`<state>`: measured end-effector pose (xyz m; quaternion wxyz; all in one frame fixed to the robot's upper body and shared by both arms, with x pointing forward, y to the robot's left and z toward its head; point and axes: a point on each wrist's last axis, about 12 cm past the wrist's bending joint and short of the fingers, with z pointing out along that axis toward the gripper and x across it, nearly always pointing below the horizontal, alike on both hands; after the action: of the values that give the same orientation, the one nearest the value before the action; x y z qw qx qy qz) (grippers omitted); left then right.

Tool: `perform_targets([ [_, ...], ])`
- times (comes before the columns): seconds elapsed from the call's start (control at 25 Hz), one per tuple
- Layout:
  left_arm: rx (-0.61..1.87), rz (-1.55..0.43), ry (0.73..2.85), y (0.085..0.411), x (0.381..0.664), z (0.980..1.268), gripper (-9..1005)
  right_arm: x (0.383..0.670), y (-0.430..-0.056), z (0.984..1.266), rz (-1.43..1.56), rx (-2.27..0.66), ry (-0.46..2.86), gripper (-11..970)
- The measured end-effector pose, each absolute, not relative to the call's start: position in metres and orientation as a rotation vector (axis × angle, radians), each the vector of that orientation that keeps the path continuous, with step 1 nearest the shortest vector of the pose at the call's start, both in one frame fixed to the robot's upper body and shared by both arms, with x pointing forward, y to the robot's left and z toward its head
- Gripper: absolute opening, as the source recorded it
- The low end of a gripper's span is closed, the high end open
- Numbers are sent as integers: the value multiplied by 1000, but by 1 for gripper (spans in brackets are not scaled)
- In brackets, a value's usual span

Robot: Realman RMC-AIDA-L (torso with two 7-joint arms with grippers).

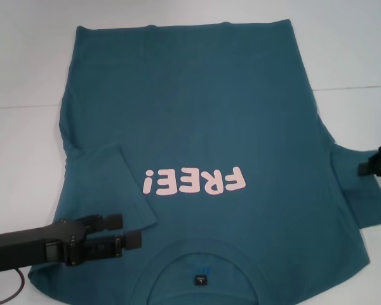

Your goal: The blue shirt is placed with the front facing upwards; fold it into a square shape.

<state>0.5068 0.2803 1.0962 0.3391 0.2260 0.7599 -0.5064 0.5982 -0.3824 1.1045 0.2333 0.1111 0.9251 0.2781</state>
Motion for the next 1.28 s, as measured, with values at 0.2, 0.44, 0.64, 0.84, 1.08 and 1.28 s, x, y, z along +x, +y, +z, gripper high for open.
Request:
perform_targets([
  [0.2, 583, -1320, 1981, 281, 506, 1096, 949, 593, -404, 1120, 709, 334, 2527, 25],
  [0.44, 579, -1322, 1982, 281, 506, 1095, 949, 598, -409, 1131, 659, 306, 2520, 24],
  [0.64, 568, -1329, 1988, 281, 506, 1095, 950, 618, -398, 1150, 563, 219, 2534, 31],
  [0.84, 560, -1333, 1992, 281, 505, 1095, 950, 627, -396, 1163, 541, 210, 2519, 39],
  [1.08, 545, -1328, 1993, 283, 505, 1095, 949, 631, -374, 1167, 626, 128, 2557, 48],
  [1.28, 522, -1309, 1989, 286, 508, 1096, 949, 628, -353, 1167, 712, 52, 2625, 55],
])
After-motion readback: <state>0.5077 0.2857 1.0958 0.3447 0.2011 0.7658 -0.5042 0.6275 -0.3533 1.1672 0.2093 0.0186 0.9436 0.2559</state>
